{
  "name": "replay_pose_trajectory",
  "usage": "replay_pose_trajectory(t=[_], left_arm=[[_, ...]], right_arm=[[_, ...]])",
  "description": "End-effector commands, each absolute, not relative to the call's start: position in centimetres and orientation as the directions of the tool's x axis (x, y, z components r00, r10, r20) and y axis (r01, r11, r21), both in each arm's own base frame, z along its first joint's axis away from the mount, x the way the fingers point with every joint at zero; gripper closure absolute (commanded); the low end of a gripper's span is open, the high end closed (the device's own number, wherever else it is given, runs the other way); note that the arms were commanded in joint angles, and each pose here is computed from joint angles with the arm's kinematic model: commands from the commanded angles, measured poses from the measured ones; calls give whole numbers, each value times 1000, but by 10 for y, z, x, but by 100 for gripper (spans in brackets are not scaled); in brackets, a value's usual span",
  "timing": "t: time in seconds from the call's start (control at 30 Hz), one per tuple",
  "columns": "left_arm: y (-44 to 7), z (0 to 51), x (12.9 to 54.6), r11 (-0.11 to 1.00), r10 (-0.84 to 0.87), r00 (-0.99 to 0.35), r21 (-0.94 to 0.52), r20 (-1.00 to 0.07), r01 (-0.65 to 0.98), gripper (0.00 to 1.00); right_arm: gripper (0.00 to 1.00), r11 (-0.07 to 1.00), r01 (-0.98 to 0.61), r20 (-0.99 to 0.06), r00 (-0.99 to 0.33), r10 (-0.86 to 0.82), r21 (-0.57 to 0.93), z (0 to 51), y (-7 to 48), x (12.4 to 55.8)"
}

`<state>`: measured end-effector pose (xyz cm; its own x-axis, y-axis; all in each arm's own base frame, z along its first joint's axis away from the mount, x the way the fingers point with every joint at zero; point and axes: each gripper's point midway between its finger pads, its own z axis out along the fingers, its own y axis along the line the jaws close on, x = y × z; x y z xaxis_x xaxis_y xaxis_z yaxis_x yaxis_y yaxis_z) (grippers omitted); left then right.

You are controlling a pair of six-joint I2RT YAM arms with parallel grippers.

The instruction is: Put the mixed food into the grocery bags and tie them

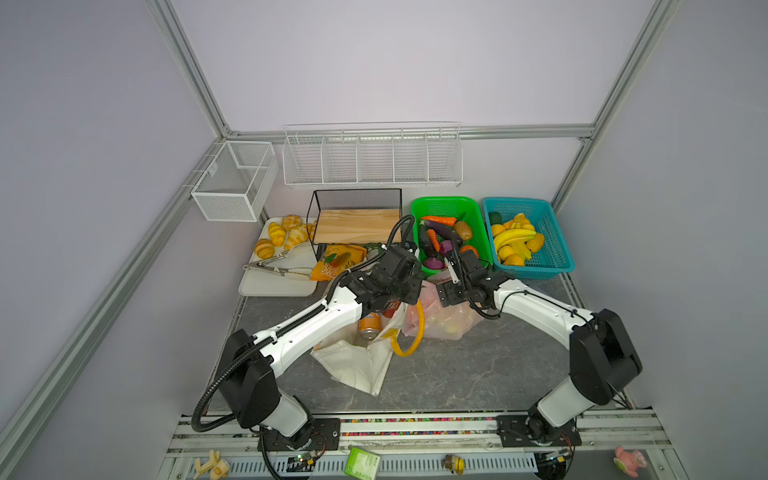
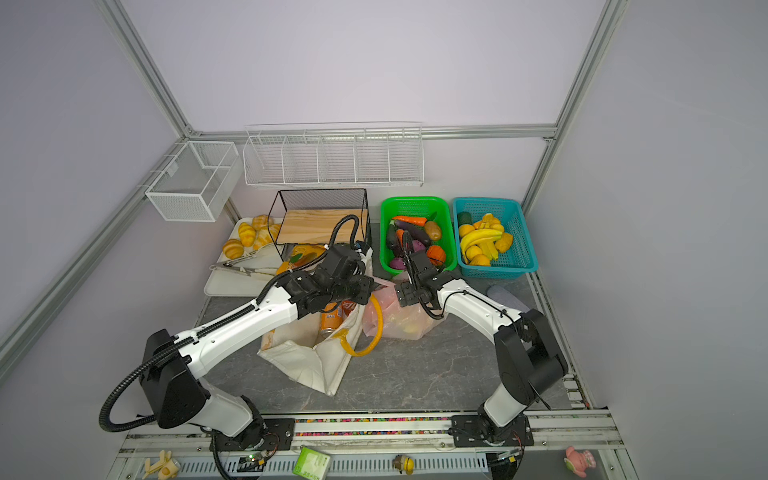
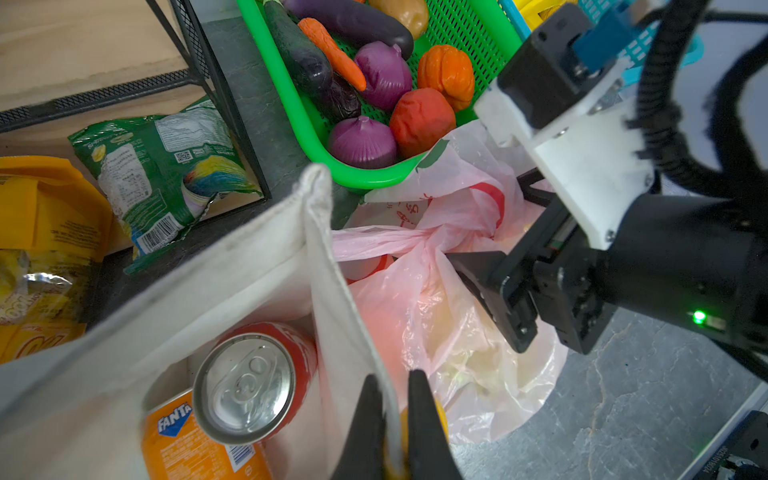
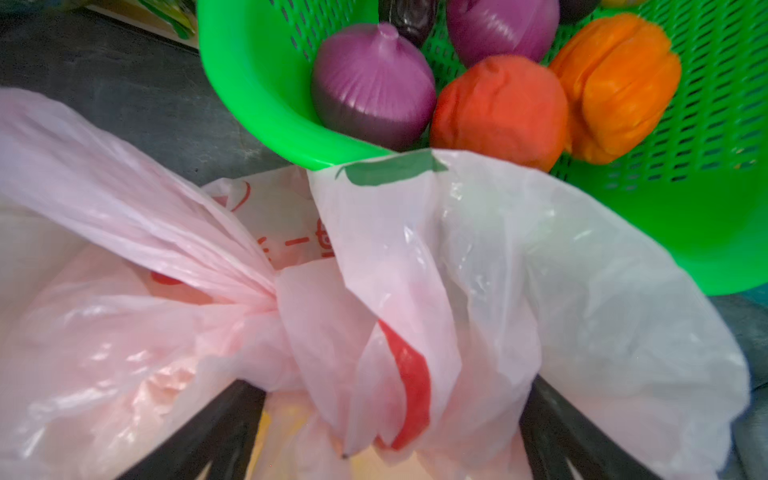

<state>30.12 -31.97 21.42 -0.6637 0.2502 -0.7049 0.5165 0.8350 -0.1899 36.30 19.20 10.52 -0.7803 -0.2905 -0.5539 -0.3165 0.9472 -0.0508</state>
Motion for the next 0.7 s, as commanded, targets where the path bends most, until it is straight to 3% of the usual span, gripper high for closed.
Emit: replay_pose_trajectory(t=[0.0,0.27,0.5,0.67], left_arm=[[-318,221,304,837,229,-641,-187,-732,514,100],[-318,224,301,829,225,-636,-198,-738,523,100],[-332,240,293,780,173,-644,-296,-745,552,100],[-352,253,286,732,148,-642,-353,-752,582,100]], right_arm=[[18,952,-307,-554,-790,-263,-13,103,195,368],[73,956,-293,-573,-786,-233,13,113,183,364],[92,968,-249,-629,-758,-174,32,149,156,362],[93,979,-193,-703,-704,-95,62,193,126,357]])
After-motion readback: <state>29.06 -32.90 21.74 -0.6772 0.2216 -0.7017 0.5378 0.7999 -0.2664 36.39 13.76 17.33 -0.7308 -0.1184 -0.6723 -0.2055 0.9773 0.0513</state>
